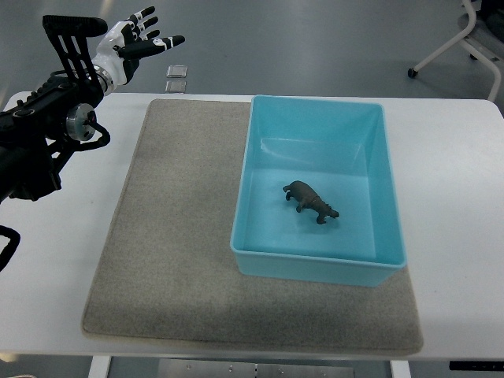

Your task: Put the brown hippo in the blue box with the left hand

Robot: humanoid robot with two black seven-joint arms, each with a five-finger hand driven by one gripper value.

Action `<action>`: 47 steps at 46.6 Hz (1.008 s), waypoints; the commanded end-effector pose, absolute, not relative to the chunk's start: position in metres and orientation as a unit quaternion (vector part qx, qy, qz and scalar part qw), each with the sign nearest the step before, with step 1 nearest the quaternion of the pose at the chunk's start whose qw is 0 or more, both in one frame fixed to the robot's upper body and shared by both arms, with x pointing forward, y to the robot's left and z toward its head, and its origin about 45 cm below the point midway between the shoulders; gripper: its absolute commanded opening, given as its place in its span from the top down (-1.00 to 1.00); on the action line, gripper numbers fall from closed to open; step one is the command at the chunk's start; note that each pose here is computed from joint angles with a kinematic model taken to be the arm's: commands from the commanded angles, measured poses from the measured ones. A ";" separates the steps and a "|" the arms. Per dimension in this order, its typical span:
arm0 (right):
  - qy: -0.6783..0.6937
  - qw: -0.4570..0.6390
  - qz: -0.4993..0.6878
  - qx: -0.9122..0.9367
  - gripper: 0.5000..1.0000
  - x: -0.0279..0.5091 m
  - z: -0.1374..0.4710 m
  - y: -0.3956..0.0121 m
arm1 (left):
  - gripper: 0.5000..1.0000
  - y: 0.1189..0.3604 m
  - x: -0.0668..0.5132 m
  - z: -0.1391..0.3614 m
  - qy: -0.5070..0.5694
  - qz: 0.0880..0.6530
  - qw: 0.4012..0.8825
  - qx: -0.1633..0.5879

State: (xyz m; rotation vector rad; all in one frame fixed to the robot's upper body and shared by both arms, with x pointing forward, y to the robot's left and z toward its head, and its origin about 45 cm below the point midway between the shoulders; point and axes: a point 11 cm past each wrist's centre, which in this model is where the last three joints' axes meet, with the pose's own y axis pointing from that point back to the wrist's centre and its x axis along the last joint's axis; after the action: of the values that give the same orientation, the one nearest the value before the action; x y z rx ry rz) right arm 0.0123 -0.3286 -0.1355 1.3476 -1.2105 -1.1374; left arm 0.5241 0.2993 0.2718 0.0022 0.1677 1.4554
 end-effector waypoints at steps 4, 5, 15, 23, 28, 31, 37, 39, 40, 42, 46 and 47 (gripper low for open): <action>-0.496 0.481 -0.466 0.553 -0.74 0.012 -0.135 -0.329 | -0.99 0.305 0.522 0.270 0.134 0.649 0.746 -0.061; -0.496 0.481 -0.466 0.553 -0.74 0.012 -0.135 -0.329 | -0.99 0.307 0.522 0.269 0.139 0.647 0.747 -0.068; -0.496 0.481 -0.466 0.553 -0.74 0.012 -0.135 -0.329 | -0.99 0.301 0.517 0.262 0.165 0.614 0.765 -0.104; -0.496 0.481 -0.466 0.553 -0.74 0.012 -0.135 -0.329 | -0.99 0.295 0.514 0.261 0.184 0.596 0.769 -0.140; -0.496 0.481 -0.466 0.553 -0.74 0.012 -0.135 -0.329 | -0.99 0.290 0.511 0.252 0.194 0.592 0.770 -0.138; -0.496 0.481 -0.466 0.553 -0.74 0.012 -0.135 -0.329 | -0.99 0.289 0.509 0.250 0.197 0.588 0.772 -0.141; -0.496 0.481 -0.466 0.553 -0.74 0.012 -0.135 -0.329 | -0.99 0.287 0.508 0.251 0.212 0.572 0.774 -0.171; -0.496 0.481 -0.466 0.553 -0.74 0.012 -0.135 -0.329 | -0.99 0.287 0.508 0.251 0.212 0.572 0.773 -0.171; -0.496 0.481 -0.466 0.553 -0.74 0.012 -0.135 -0.329 | -0.99 0.287 0.508 0.251 0.212 0.572 0.774 -0.172; -0.496 0.481 -0.466 0.553 -0.74 0.012 -0.135 -0.329 | -0.99 0.286 0.507 0.251 0.212 0.571 0.774 -0.171; -0.496 0.481 -0.466 0.553 -0.74 0.012 -0.135 -0.329 | -0.99 0.288 0.507 0.250 0.210 0.572 0.775 -0.168; -0.496 0.481 -0.466 0.553 -0.74 0.012 -0.135 -0.329 | -0.99 0.288 0.507 0.250 0.208 0.572 0.775 -0.167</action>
State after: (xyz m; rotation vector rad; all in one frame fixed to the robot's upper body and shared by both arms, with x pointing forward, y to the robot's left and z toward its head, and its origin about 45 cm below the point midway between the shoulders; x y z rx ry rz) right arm 0.0125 -0.3285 -0.1355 1.3479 -1.2107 -1.1372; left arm 0.5073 0.2870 0.2506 -0.3700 0.4573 1.2388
